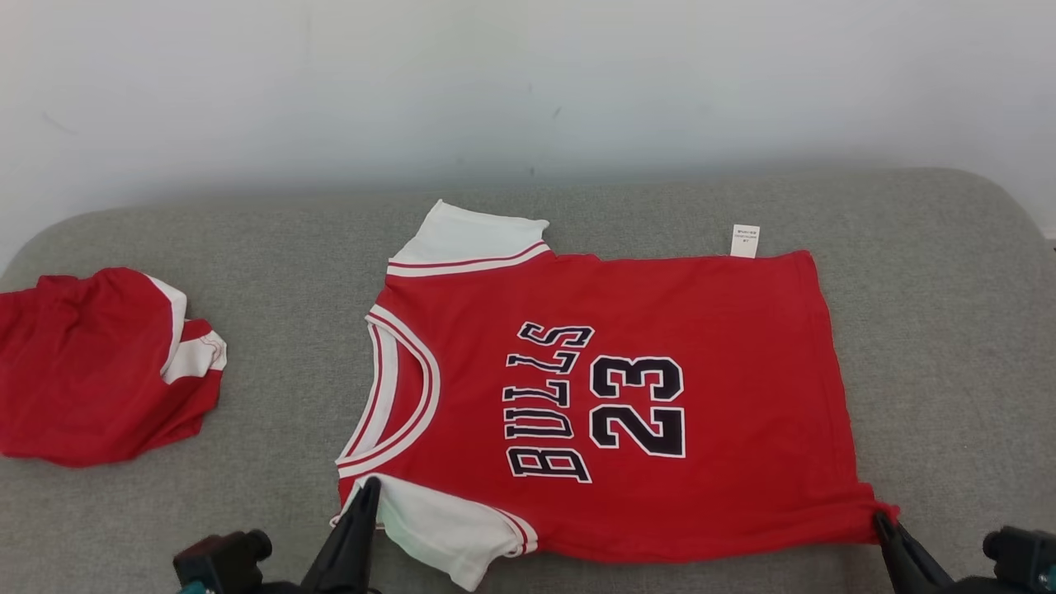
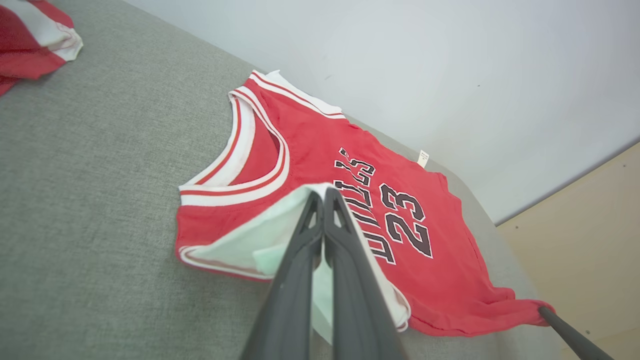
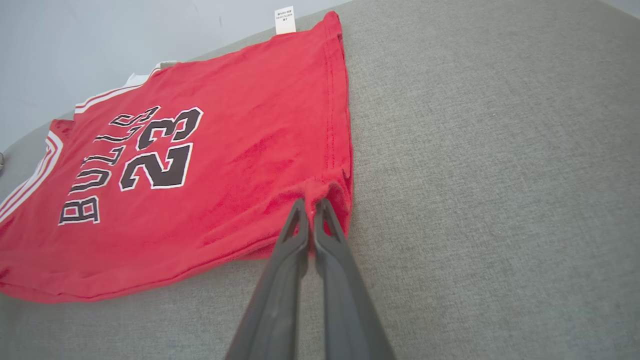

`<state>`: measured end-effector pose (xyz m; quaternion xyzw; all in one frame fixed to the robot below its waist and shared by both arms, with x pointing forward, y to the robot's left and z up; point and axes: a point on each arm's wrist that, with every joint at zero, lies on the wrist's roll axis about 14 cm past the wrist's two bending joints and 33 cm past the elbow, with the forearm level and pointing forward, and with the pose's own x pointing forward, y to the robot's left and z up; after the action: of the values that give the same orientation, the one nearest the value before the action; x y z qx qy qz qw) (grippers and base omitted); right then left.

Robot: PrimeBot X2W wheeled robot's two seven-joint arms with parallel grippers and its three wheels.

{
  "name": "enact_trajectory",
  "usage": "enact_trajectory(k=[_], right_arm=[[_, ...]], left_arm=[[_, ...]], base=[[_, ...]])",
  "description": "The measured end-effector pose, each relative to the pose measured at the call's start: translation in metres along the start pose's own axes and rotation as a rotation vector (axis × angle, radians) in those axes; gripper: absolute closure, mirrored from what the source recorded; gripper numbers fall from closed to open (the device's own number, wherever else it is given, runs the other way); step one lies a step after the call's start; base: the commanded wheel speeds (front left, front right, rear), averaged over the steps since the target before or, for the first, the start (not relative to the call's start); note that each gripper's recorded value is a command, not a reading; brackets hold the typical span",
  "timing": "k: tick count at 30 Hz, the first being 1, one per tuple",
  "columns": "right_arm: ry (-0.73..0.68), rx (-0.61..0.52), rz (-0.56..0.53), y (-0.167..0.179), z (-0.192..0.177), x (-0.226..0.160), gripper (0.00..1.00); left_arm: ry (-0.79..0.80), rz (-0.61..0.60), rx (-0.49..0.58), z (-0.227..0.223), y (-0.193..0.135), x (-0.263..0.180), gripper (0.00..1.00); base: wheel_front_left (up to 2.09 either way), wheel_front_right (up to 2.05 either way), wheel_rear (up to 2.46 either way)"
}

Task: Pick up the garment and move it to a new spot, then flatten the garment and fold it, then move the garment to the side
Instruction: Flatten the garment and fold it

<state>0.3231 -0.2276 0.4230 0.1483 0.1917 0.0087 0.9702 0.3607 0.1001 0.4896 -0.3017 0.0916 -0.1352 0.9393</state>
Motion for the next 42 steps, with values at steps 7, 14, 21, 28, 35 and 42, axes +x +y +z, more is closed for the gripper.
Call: enact_trajectory(k=[7,14,21,28,35,42], right_arm=[[-0.015,0.012,0.012,0.004,0.019,0.023,1.00],[-0.029,-0.004,0.006,0.002,0.037,0.047,1.00],[-0.021,-0.014,-0.003,0.002,0.043,0.068,1.00],[-0.023,-0.021,-0.039,-0.007,0.044,0.083,0.67],[-0.053,-0.027,-0.044,-0.009,0.041,0.083,0.00],[-0.032,-0.024,-0.069,-0.024,0.019,0.060,0.00]], left_arm=[[0.007,-0.032,0.059,0.019,0.002,0.037,1.00],[0.027,-0.044,0.090,0.026,0.007,0.068,1.00],[0.085,-0.034,0.119,0.019,0.018,0.095,1.00],[0.125,-0.046,0.157,0.006,0.024,0.118,1.00],[0.079,-0.032,0.186,0.008,0.030,0.120,0.00],[0.038,0.027,0.161,0.012,0.049,0.094,0.00]], base=[[0.00,0.00,0.00],[0.00,0.00,0.00],[0.00,0.00,0.00],[0.00,0.00,0.00],[0.00,0.00,0.00],[0.00,0.00,0.00]])
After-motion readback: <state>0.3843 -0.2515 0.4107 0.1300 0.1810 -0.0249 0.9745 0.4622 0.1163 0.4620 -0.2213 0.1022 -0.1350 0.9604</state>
